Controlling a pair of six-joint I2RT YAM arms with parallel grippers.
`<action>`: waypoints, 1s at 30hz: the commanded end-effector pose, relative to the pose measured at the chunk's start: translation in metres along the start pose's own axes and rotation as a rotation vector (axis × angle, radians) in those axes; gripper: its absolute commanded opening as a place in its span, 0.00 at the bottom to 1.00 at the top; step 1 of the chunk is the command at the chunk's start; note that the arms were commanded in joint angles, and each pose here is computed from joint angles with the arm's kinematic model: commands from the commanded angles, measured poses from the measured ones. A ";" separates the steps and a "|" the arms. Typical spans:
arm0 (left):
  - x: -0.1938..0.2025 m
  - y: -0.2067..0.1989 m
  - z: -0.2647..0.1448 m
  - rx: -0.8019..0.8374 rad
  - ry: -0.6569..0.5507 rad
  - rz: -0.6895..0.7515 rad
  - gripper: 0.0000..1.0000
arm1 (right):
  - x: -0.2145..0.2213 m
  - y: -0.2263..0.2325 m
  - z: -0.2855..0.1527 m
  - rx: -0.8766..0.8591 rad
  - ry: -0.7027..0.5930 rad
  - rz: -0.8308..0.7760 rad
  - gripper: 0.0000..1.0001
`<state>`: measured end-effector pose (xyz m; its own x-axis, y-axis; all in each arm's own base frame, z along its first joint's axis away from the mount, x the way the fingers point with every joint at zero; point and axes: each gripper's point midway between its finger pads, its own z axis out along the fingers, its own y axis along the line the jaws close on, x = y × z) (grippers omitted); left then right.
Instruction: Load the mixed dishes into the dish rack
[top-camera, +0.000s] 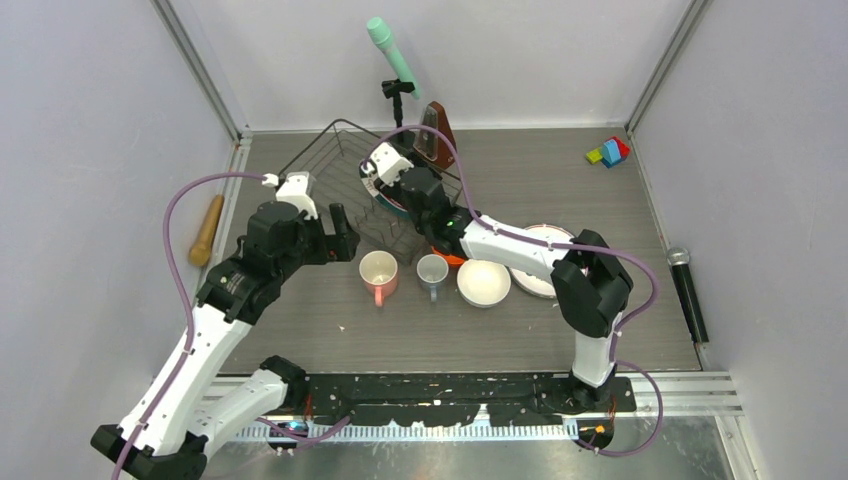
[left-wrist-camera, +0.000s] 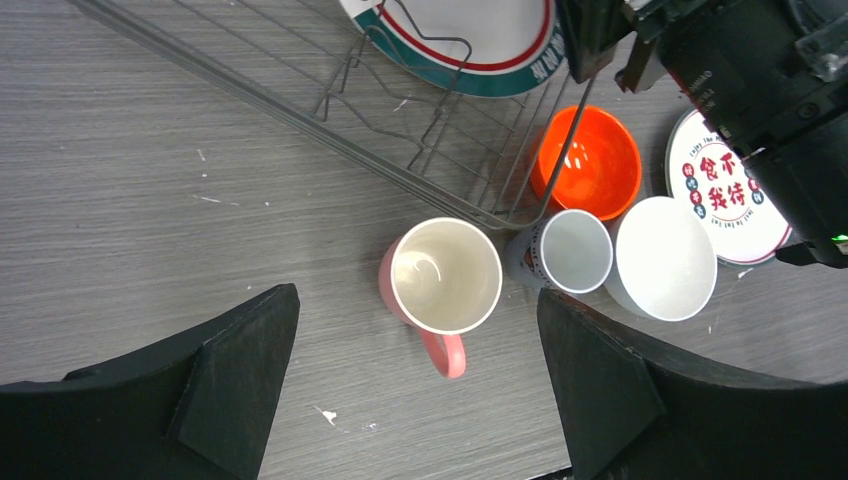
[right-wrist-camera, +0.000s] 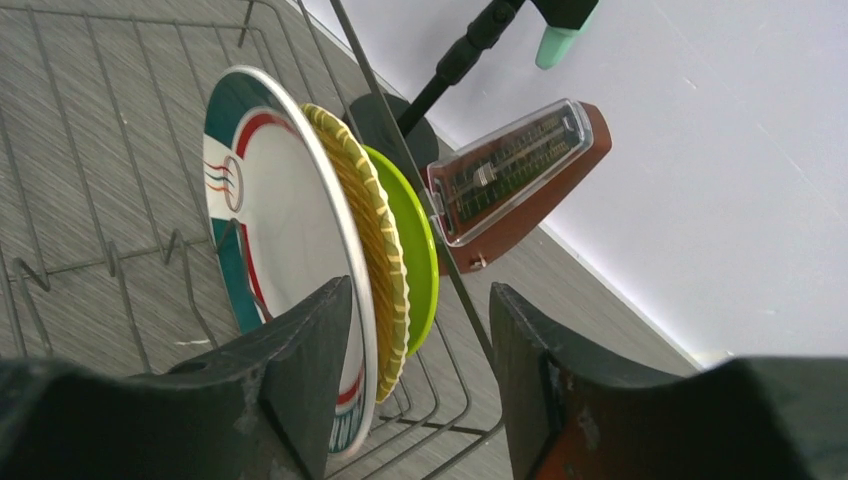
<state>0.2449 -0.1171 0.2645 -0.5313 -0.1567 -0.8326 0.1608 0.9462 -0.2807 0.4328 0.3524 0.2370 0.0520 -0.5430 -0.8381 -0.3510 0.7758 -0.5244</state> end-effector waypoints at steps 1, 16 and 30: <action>-0.020 -0.012 -0.009 0.049 -0.041 0.005 0.93 | -0.030 -0.023 -0.001 0.075 -0.065 0.106 0.64; -0.008 -0.044 0.000 0.199 0.054 -0.058 0.96 | -0.051 -0.055 -0.080 -0.108 -0.066 0.394 0.77; 0.004 -0.063 0.016 0.287 0.119 -0.108 0.96 | 0.130 -0.160 -0.196 0.184 0.307 1.029 0.76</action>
<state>0.2398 -0.1653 0.2574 -0.6627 -0.1770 -0.7277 0.2629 0.8549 -0.4473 0.3447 0.1285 0.2684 -0.3331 0.1529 -0.9304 -0.1139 0.9730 0.2007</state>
